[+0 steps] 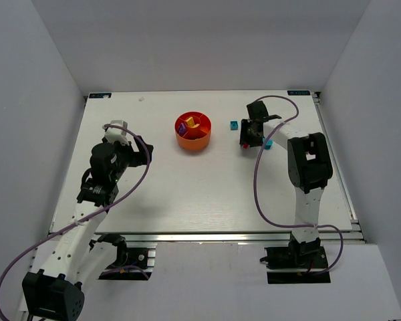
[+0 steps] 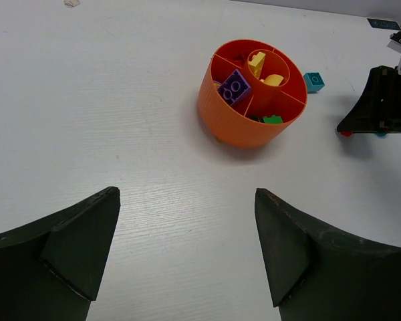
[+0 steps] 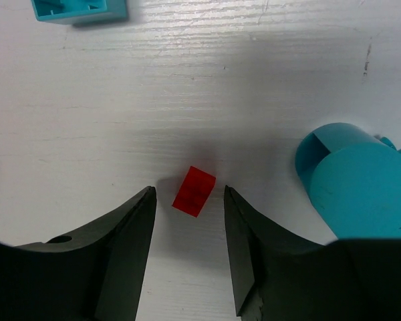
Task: Sort the legos into containers by color
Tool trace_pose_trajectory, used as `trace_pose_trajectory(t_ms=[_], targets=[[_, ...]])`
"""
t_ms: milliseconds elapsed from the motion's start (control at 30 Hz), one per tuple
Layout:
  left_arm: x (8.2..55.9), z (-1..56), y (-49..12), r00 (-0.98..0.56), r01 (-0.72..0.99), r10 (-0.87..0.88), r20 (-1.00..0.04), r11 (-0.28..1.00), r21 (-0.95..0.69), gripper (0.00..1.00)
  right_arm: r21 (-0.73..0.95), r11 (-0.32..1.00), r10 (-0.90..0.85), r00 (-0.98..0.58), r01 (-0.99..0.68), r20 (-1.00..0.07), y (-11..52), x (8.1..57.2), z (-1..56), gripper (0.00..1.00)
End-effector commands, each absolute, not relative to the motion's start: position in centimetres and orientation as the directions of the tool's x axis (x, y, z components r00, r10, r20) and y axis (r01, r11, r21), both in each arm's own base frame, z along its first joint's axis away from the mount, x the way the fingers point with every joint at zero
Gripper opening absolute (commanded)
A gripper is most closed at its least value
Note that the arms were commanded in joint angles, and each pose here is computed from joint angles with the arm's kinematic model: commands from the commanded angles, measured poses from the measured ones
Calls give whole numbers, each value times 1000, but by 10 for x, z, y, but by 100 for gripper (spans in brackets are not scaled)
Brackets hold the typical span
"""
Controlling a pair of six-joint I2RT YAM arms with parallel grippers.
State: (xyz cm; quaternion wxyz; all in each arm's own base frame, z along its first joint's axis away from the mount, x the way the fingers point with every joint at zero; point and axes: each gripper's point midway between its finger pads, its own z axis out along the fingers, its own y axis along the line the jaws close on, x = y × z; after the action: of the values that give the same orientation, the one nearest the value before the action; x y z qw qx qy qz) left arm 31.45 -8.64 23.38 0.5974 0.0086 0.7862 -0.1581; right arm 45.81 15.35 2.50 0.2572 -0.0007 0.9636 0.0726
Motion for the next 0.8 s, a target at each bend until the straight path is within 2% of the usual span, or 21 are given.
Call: trace_pose_trajectory(t_ms=[0,167,433,467,533,567,633,767], targets=[[313,247,-82,-250,199,-176,-952,953,-228,91,124,992,73,-846,8,-528,152,471,32,50],[313,248,-82,-249,199,-177,-952,953,-230,91,114,993,76,-857,20,-510,151,467,21,43],[312,248,-82,-248,198,-176,-953,953,-228,91,100,995,49,-856,-4,-514,149,463,25,20],[312,248,-82,-248,198,-176,-953,953,-228,91,106,994,41,-853,-17,-520,150,464,30,12],[312,248,-82,-244,199,-177,-954,953,-228,91,120,989,-6,-835,-86,-550,158,471,43,6],[312,250,-82,-241,199,-178,-954,953,-228,91,120,985,-34,-817,-126,-575,164,476,51,0],[311,249,-82,-239,204,-178,-955,952,-229,91,81,967,-138,-765,-241,-629,174,485,70,0],[310,252,-84,-225,220,-181,-958,948,-230,91,-10,866,-309,-520,-500,-796,217,509,147,0]])
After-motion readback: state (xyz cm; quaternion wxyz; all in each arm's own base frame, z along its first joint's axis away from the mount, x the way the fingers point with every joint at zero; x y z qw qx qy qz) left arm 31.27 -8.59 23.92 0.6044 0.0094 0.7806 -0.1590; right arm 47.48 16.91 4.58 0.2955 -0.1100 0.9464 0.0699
